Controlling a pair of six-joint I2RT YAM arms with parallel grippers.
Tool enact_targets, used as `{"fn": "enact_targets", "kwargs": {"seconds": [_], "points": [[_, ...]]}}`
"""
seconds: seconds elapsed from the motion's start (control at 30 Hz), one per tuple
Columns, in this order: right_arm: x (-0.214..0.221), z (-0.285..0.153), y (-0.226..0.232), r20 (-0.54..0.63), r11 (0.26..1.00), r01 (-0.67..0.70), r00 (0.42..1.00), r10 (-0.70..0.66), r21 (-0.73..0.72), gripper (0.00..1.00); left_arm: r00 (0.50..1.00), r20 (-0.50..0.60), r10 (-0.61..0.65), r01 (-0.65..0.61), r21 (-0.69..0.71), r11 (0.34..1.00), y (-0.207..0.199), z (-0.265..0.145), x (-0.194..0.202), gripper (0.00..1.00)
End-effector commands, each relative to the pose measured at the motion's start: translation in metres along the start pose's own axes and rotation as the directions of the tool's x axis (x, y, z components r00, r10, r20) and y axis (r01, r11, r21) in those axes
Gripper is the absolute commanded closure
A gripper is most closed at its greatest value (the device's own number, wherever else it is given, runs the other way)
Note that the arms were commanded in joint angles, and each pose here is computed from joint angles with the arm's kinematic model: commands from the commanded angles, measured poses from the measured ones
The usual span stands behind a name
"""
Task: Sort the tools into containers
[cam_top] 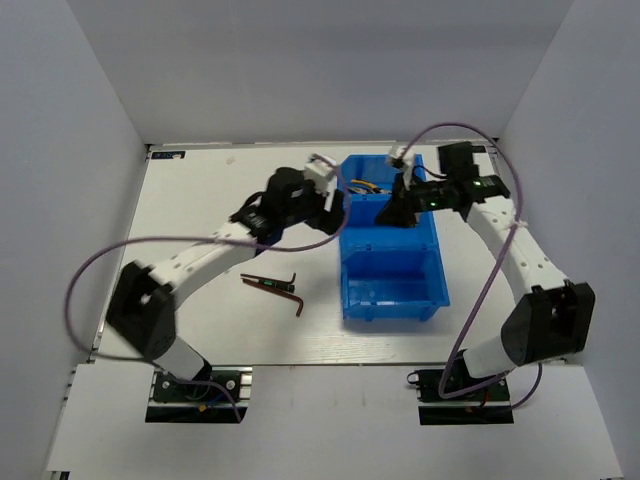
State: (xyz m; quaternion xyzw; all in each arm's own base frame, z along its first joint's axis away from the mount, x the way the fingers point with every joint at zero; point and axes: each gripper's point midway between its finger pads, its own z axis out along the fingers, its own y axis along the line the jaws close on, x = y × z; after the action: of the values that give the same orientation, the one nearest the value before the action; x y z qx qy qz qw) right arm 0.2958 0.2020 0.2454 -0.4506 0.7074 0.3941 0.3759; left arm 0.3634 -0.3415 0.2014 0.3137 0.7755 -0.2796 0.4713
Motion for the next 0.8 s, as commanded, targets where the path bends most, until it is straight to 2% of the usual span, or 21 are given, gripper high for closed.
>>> {"fn": "enact_targets", "kwargs": {"seconds": [0.0, 0.03, 0.07, 0.1, 0.13, 0.17, 0.23, 0.27, 0.33, 0.37, 0.4, 0.53, 0.77], "points": [[0.005, 0.049, 0.039, -0.125, 0.994, 0.008, 0.992, -0.022, -0.111, 0.79, 0.948, 0.178, -0.262, 0.314, -0.418, 0.852, 0.053, -0.103, -0.003, 0.15], [0.01, 0.058, 0.042, -0.153, 0.994, 0.002, 0.988, -0.019, -0.113, 0.79, 0.935, 0.192, -0.299, 0.355, -0.469, 0.809, 0.058, -0.123, 0.011, 0.13], [0.029, 0.071, 0.031, -0.234, 0.998, -0.058, 0.971, 0.048, -0.035, 0.77, 0.924, 0.19, -0.333, 0.38, -0.569, 0.729, 0.071, -0.143, 0.044, 0.09], [0.032, 0.092, 0.043, -0.253, 0.998, -0.014, 0.967, -0.002, -0.06, 0.77, 0.902, 0.199, -0.382, 0.421, -0.602, 0.679, 0.067, -0.176, 0.061, 0.08], [0.04, 0.108, 0.058, -0.287, 0.997, 0.007, 0.957, -0.029, -0.077, 0.73, 0.855, 0.247, -0.455, 0.501, -0.616, 0.608, 0.066, -0.189, 0.076, 0.08], [0.062, 0.125, 0.052, -0.363, 1.0, -0.018, 0.931, 0.026, 0.024, 0.73, 0.841, 0.245, -0.482, 0.511, -0.652, 0.56, 0.068, -0.201, 0.101, 0.08], [0.072, 0.149, 0.055, -0.385, 0.999, -0.009, 0.923, 0.021, 0.032, 0.72, 0.794, 0.299, -0.529, 0.581, -0.631, 0.515, 0.059, -0.23, 0.116, 0.04], [0.093, 0.172, 0.066, -0.447, 0.998, -0.054, 0.892, 0.063, 0.033, 0.63, 0.76, 0.331, -0.56, 0.62, -0.626, 0.473, 0.058, -0.236, 0.13, 0.03], [0.112, 0.181, 0.077, -0.521, 0.993, -0.108, 0.846, 0.112, 0.039, 0.6, 0.734, 0.347, -0.584, 0.646, -0.622, 0.443, 0.054, -0.25, 0.145, 0.01], [0.122, 0.2, 0.083, -0.557, 0.992, -0.121, 0.822, 0.118, 0.032, 0.55, 0.716, 0.386, -0.582, 0.677, -0.586, 0.444, 0.051, -0.259, 0.138, 0.01], [0.127, 0.204, 0.087, -0.575, 0.988, -0.147, 0.804, 0.15, 0.051, 0.55, 0.715, 0.388, -0.581, 0.679, -0.584, 0.445, 0.05, -0.263, 0.139, 0.01], [0.133, 0.232, 0.09, -0.573, 0.991, -0.104, 0.808, 0.134, 0.084, 0.55, 0.72, 0.369, -0.588, 0.664, -0.614, 0.427, 0.048, -0.28, 0.145, 0.01], [0.145, 0.258, 0.105, -0.581, 0.996, -0.06, 0.809, 0.09, 0.071, 0.47, 0.717, 0.377, -0.586, 0.67, -0.606, 0.429, 0.045, -0.29, 0.145, 0.01]]}}
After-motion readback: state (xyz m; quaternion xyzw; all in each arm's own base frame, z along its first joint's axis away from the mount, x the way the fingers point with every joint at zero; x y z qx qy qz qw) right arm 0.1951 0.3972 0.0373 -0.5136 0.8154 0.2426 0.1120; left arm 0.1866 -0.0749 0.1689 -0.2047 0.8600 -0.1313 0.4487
